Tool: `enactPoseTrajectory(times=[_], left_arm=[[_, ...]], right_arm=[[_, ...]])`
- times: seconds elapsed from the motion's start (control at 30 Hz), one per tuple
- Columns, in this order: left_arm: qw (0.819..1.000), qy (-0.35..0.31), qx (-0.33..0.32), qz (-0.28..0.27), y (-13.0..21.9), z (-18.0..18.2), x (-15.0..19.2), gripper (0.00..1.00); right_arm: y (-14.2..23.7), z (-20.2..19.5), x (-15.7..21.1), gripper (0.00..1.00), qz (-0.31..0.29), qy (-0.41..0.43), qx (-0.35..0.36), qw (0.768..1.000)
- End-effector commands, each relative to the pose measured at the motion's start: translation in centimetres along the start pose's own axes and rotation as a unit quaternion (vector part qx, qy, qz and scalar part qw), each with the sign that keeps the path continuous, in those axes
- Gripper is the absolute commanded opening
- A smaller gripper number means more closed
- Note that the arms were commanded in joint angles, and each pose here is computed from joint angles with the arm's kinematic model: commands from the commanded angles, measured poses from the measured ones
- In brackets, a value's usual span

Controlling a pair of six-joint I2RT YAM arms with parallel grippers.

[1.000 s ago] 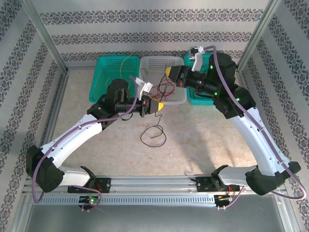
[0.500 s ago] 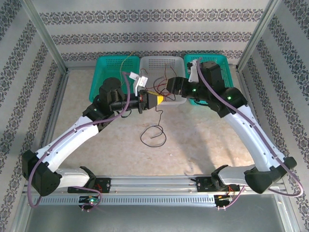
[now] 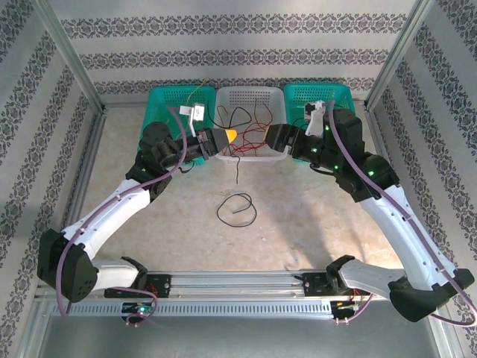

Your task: Untangle the cables

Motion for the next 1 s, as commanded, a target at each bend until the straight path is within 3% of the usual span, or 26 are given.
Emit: enactPoseTrajectory(times=[0.0, 0.33, 0.6, 0.77, 0.97], left_arm=[[0.998, -0.012, 0.058, -0.023, -0.1, -1.6, -1.4, 0.0], [0.997, -0.006, 0.077, -0.015, -0.2, -2.0, -1.6, 0.0], [0.998, -0.027, 0.057, -0.008, 0.3, -2.6, -1.9, 0.0], [0.998, -0.035, 0.047, -0.013, 0.7, -2.5, -2.4, 0.0], [0.998, -0.04, 0.039, -0.012, 0.8, -2.5, -2.8, 0.0]], right_arm=[[-0.8, 1.1, -0.6, 0.81, -0.006, -0.02, -0.069, 0.997], [-5.9, 2.4, -3.0, 0.66, 0.001, -0.044, -0.082, 0.996], [-7.7, 1.1, -2.2, 0.23, 0.029, -0.025, -0.031, 0.999], [-6.4, -1.4, -0.5, 0.04, 0.044, 0.016, 0.054, 0.997], [-4.2, -4.5, 0.4, 0.0, 0.042, 0.1, 0.218, 0.97]])
Point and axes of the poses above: each hand's point on the last joint's axis, 136 mm out from that joint toward the fingers, its own y axis back along the fingers, its own z axis along the line the jaws close on, x = y × z, the point moved 10 cm from there along y, back along the fingers, and after that the axes turned 5 degrees about -y, right-handed, at the moved point
